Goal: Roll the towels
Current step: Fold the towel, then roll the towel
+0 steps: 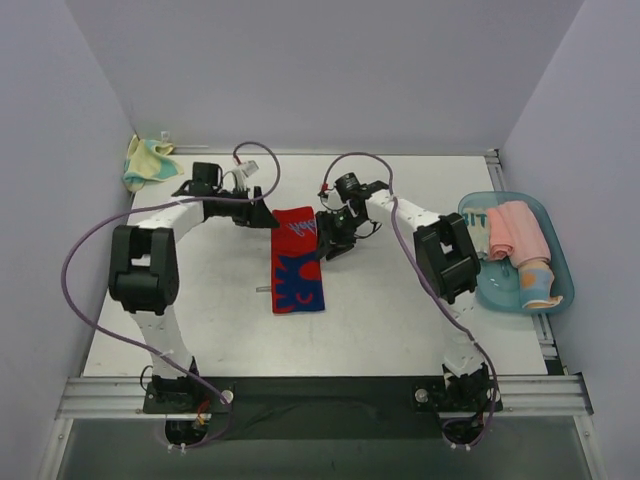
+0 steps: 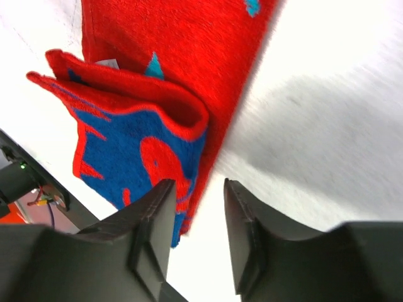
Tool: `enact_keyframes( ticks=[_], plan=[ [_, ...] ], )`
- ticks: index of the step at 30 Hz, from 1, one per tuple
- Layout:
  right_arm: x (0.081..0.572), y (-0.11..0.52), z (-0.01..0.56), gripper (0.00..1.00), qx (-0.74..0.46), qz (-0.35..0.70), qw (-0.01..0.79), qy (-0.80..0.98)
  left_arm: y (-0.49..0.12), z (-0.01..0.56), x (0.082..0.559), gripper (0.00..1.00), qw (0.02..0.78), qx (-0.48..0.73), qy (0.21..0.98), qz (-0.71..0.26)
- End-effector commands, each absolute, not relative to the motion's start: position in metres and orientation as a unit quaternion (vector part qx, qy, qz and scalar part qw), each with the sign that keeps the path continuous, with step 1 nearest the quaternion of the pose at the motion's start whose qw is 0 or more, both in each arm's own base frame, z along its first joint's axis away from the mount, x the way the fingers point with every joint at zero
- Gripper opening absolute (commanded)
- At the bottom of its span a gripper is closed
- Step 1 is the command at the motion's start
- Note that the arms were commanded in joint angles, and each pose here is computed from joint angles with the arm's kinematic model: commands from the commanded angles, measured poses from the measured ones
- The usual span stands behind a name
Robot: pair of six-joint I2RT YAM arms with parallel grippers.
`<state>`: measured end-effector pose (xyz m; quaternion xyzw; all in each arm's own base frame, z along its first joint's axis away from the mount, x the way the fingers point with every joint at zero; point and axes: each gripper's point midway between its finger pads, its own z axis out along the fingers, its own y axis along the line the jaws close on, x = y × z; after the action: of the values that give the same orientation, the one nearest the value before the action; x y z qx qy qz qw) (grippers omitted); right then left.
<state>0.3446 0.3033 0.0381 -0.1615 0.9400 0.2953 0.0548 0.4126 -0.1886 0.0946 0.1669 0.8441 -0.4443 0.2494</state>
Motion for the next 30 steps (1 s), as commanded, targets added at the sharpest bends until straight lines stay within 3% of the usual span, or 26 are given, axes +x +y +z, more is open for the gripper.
enact_keyframes(
  ticks=[1,5,8,12,17,23,30],
  plan=[
    [0.346,0.288,0.090,0.40,-0.179,0.281,0.105,0.937,-0.168,0.188,0.403,0.76,0.380,0.282,0.788,-0.393],
    [0.338,0.296,0.122,0.43,-0.192,0.310,0.124,0.923,-0.154,0.191,0.350,0.73,0.409,0.370,0.772,-0.316],
    [0.315,0.314,0.129,0.37,-0.197,0.352,0.090,0.911,-0.157,0.162,0.307,0.65,0.394,0.463,0.757,-0.240],
    [0.284,0.331,0.109,0.33,-0.201,0.380,0.030,0.902,-0.174,0.130,0.259,0.55,0.368,0.574,0.710,-0.175],
    [0.269,0.343,0.076,0.27,-0.197,0.385,-0.020,0.901,-0.196,0.089,0.218,0.54,0.310,0.658,0.672,-0.138],
    [0.270,0.344,0.045,0.25,-0.184,0.373,-0.050,0.908,-0.212,0.053,0.200,0.55,0.264,0.713,0.642,-0.098],
    [0.264,0.338,0.032,0.25,-0.182,0.362,-0.062,0.912,-0.222,0.031,0.221,0.54,0.277,0.707,0.649,-0.046]
  ],
)
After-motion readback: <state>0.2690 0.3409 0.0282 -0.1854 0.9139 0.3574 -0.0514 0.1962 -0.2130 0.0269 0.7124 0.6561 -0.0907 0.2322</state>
